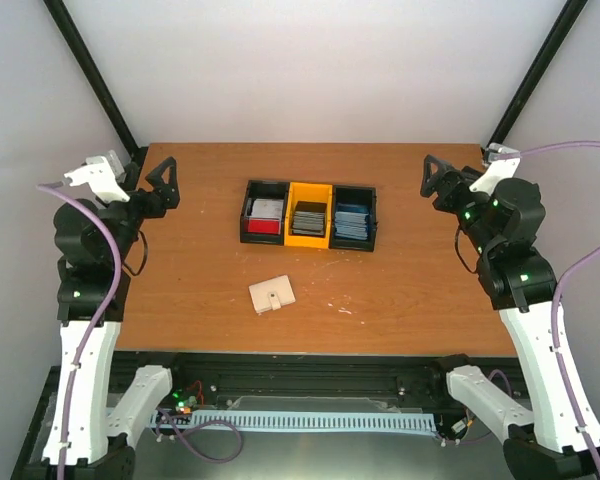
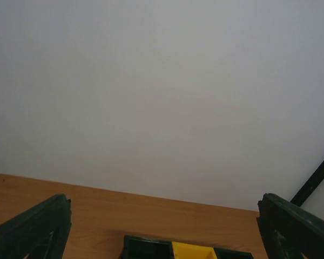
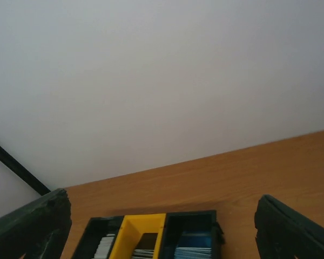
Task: Put the credit cards into the card holder
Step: Adjust the card holder at the center of the board.
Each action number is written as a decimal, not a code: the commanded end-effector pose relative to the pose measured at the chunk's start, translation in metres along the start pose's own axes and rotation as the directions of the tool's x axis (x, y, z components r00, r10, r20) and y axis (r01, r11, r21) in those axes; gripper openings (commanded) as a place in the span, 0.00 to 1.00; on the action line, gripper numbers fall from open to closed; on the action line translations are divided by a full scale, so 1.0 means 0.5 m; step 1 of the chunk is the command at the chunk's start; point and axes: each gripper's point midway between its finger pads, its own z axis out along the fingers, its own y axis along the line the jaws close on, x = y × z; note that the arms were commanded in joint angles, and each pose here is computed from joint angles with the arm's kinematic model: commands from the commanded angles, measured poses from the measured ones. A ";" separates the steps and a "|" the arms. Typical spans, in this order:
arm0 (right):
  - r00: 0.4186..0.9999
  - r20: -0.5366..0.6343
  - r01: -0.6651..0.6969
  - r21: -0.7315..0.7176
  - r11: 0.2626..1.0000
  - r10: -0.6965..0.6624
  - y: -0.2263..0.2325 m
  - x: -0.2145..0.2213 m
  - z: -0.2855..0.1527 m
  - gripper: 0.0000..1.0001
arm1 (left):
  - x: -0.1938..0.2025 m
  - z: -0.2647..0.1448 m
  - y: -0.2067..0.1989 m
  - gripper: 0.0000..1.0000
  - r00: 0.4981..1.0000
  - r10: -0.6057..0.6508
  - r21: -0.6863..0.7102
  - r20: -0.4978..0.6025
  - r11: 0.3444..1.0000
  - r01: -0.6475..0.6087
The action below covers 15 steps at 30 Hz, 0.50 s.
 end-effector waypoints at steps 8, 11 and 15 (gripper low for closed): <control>0.976 -0.196 -0.149 -0.260 0.954 0.099 0.031 0.088 0.042 0.99 | 0.032 -0.012 0.002 0.99 0.991 -0.124 0.097 -0.050 0.987 0.128; 0.952 -0.287 -0.197 -0.302 0.933 0.108 0.037 0.140 0.054 1.00 | 0.071 -0.018 0.002 1.00 0.981 -0.163 0.121 -0.101 0.977 0.175; 0.903 -0.419 -0.243 -0.321 0.915 0.092 0.057 0.244 0.072 1.00 | 0.167 -0.017 -0.006 1.00 0.941 -0.213 0.183 -0.264 0.947 0.265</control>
